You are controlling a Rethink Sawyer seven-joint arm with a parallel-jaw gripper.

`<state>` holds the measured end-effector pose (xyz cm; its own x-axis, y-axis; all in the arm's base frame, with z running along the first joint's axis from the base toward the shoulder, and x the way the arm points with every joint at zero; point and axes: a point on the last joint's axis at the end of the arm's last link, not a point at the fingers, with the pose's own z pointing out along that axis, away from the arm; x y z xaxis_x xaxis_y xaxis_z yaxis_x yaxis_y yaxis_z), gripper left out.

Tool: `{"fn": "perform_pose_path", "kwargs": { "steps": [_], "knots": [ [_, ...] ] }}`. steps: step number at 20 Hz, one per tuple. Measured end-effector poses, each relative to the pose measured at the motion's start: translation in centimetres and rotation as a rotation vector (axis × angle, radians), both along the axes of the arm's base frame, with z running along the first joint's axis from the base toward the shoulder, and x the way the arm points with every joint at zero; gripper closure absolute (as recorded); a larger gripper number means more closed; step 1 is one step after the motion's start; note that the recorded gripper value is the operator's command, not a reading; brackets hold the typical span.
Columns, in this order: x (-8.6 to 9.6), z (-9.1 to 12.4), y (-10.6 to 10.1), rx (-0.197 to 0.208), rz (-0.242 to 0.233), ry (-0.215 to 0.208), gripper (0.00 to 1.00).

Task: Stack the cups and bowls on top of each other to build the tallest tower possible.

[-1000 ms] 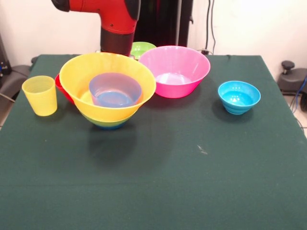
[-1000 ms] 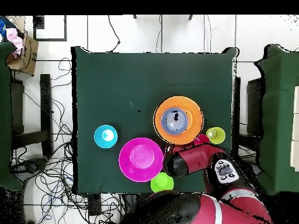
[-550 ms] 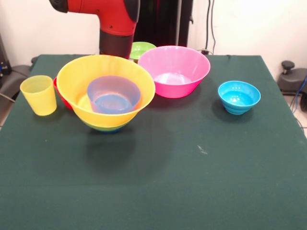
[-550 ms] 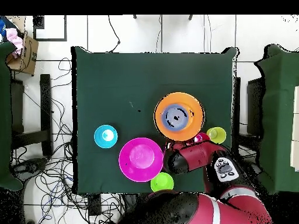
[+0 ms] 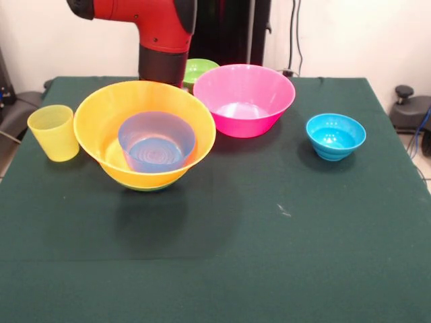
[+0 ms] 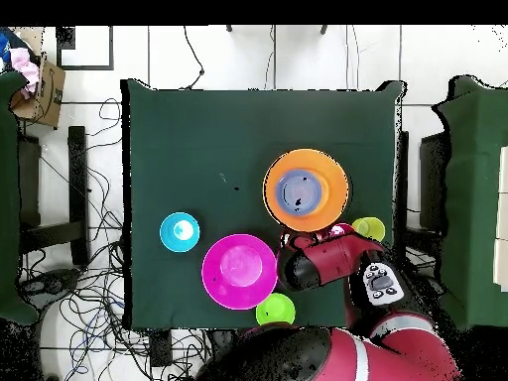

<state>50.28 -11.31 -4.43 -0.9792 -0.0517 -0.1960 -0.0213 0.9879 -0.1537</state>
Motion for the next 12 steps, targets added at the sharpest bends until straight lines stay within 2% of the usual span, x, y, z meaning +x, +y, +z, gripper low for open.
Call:
{"fn": "perform_pose_path", "kwargs": {
  "steps": [8, 12],
  "knots": [
    [0.79, 0.08, -0.06, -0.004, 0.004, -0.014, 0.0],
    [0.76, -0.14, 0.34, -0.011, 0.027, -0.031, 0.0]
  ]
}}
